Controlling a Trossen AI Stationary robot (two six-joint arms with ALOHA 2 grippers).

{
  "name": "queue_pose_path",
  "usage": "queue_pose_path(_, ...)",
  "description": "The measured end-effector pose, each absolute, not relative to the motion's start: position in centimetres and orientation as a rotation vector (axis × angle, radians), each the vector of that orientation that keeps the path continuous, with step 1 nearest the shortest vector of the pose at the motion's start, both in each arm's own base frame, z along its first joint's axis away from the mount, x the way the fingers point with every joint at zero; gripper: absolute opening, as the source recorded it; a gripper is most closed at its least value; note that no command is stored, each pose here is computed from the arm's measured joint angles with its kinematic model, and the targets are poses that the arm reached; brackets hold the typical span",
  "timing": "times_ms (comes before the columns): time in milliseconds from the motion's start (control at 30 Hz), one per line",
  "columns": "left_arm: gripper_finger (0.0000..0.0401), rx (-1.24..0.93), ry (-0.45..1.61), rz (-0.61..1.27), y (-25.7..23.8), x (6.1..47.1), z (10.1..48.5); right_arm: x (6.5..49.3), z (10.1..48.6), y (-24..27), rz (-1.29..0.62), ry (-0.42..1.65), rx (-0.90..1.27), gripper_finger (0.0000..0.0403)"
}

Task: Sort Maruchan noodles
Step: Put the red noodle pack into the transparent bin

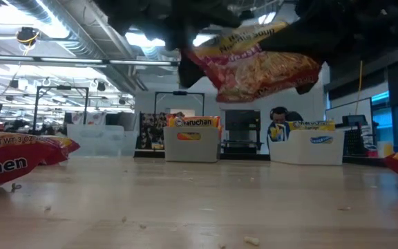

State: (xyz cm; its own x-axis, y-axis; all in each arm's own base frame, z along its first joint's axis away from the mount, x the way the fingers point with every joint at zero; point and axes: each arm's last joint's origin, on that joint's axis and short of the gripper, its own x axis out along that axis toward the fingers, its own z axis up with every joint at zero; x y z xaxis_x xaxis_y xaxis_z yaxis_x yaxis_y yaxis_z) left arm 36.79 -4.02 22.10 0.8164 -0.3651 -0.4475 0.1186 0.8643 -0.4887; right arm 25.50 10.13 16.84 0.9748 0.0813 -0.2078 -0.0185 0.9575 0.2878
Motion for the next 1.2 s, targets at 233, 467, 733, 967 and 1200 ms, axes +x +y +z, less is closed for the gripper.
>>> queue_pose_path(233,0.0295,-0.382,0.731,-0.259,-4.3,37.8,25.1,26.9,18.3,10.8,0.07,0.255,0.222,0.0116)
queue_pose_path(467,0.0293,-0.316,0.792,-0.237,-5.0,38.1,25.6,27.7,19.5,11.1,0.073,0.241,0.218,0.0117)
queue_pose_path(733,0.0257,-0.286,0.784,-0.224,-6.0,38.1,25.5,28.2,20.0,11.4,0.082,0.237,0.221,0.0117)
queue_pose_path(967,0.0183,-0.251,0.781,-0.243,-6.7,38.0,25.5,28.6,20.0,11.6,0.082,0.233,0.224,0.0119)
queue_pose_path(1200,0.0136,-0.218,0.774,-0.254,-7.1,37.9,25.5,28.6,20.1,11.6,0.078,0.224,0.285,0.0144)
